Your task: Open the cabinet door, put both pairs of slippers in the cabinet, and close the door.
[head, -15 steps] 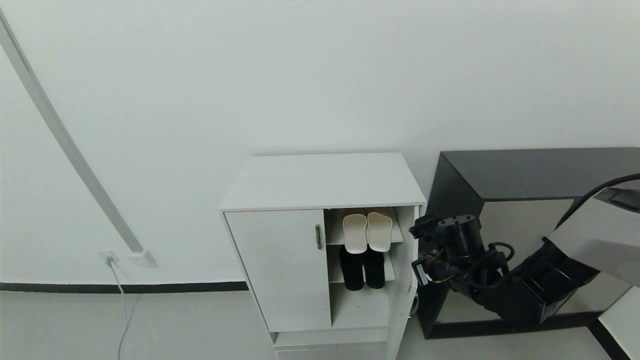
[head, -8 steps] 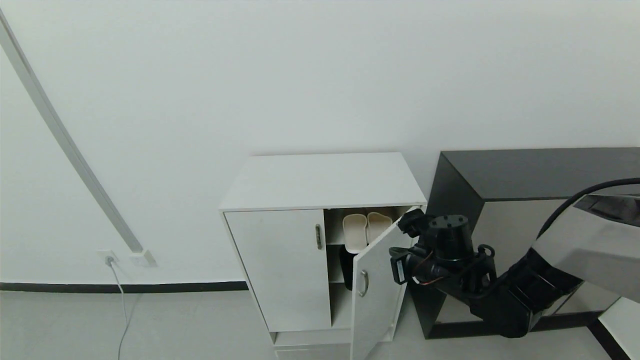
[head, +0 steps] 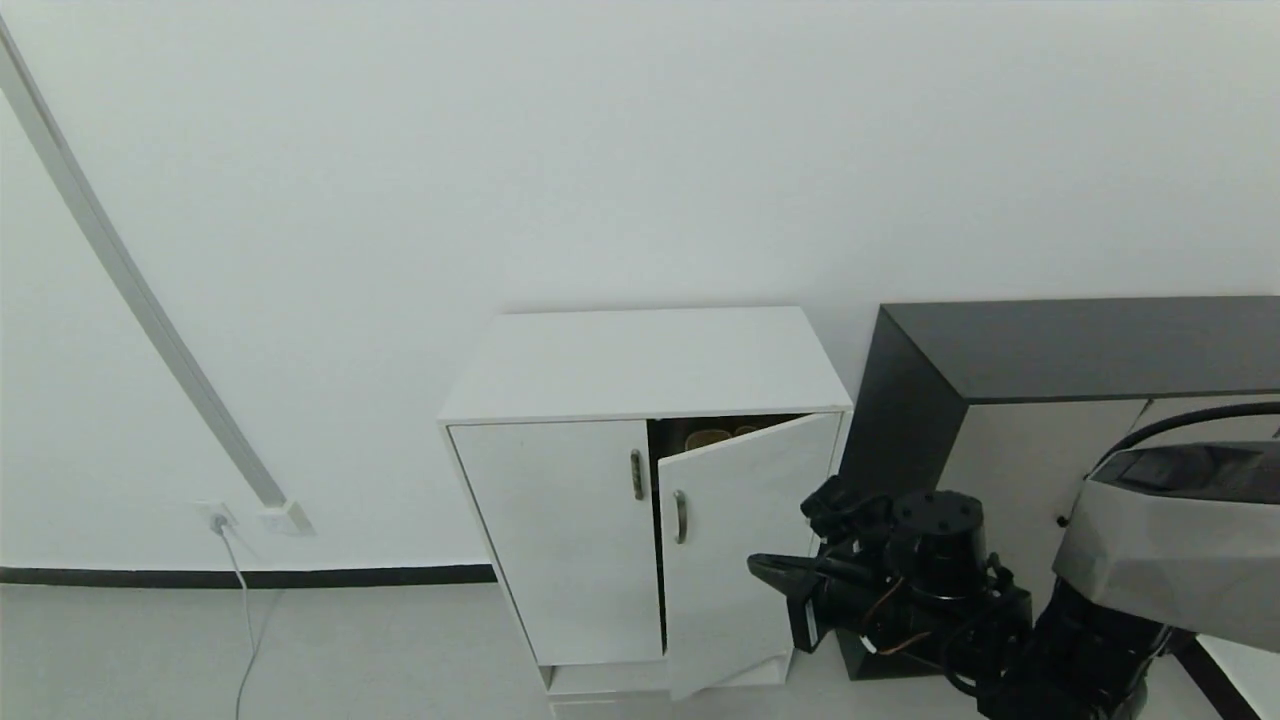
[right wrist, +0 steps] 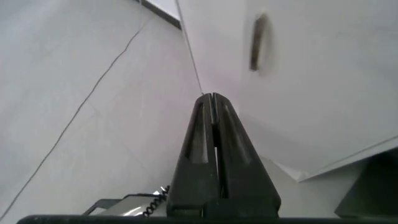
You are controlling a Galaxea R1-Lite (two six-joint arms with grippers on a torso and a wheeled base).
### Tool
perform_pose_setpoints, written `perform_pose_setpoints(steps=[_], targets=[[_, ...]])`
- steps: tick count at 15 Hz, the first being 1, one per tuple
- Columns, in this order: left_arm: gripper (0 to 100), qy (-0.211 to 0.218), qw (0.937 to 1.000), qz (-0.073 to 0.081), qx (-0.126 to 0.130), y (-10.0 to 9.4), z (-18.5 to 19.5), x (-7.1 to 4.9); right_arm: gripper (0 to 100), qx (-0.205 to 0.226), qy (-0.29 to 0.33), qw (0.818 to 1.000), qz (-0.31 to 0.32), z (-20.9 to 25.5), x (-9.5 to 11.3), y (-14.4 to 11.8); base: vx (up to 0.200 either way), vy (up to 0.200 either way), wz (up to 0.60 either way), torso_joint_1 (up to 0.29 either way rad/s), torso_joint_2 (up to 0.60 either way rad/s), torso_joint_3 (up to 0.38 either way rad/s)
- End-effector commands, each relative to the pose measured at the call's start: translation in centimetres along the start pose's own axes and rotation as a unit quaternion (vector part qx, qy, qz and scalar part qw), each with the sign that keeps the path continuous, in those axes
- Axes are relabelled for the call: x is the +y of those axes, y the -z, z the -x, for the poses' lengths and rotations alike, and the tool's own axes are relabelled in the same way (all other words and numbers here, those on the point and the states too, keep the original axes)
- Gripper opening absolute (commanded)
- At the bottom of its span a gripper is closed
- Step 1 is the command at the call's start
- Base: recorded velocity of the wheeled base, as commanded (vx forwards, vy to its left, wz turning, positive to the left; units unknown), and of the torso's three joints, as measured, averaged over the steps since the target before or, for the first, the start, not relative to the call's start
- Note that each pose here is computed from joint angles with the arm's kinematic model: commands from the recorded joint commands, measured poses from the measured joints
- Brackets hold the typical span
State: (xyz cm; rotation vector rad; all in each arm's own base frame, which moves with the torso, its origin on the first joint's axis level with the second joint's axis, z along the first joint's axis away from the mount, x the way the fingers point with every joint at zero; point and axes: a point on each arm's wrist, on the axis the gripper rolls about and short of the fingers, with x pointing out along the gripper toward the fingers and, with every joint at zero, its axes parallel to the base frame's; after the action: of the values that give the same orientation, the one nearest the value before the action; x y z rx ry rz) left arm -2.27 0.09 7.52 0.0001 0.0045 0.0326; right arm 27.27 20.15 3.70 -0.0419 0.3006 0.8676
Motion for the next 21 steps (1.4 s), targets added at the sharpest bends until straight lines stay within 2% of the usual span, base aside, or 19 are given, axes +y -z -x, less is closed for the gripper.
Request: perform_pose_setpoints(steps=[1, 5, 10, 11, 15, 21], targets=[[0, 0.0, 1.0, 0.0, 0.0, 0.0, 0.0, 0.0, 0, 0.027, -0.012, 1.0, -0.001, -0.9, 0.6, 2.2, 0.2, 0.0, 0.0, -0.022, -0.01, 0.002], [0, 0.0, 1.0, 0.0, 0.0, 0.0, 0.0, 0.0, 0, 0.026, -0.014, 1.0, -0.001, -1.8, 0.6, 2.5, 0.2, 0.0, 0.0, 0.005, 0.0, 0.001], [0, 0.0, 1.0, 0.001, 0.0, 0.0, 0.0, 0.0, 0, -0.01, 0.039, 0.999, -0.025, -4.6, -0.4, 1.2, 0.0, 0.0, 0.0, 0.0, 0.0, 0.0], [0, 0.0, 1.0, 0.001, 0.0, 0.0, 0.0, 0.0, 0, -0.015, 0.077, 0.997, -0.028, -5.6, -0.8, 0.5, 0.0, 0.0, 0.0, 0.0, 0.0, 0.0], [0, 0.0, 1.0, 0.001, 0.0, 0.0, 0.0, 0.0, 0, -0.033, 0.142, 0.989, -0.029, -7.6, -1.7, 0.2, 0.0, 0.0, 0.0, 0.0, 0.0, 0.0], [0, 0.001, 1.0, 0.0, 0.0, 0.0, 0.0, 0.0, 0, -0.043, 0.156, 0.986, -0.03, -8.6, -2.8, -0.2, 0.0, 0.0, 0.0, 0.0, 0.0, 0.0]])
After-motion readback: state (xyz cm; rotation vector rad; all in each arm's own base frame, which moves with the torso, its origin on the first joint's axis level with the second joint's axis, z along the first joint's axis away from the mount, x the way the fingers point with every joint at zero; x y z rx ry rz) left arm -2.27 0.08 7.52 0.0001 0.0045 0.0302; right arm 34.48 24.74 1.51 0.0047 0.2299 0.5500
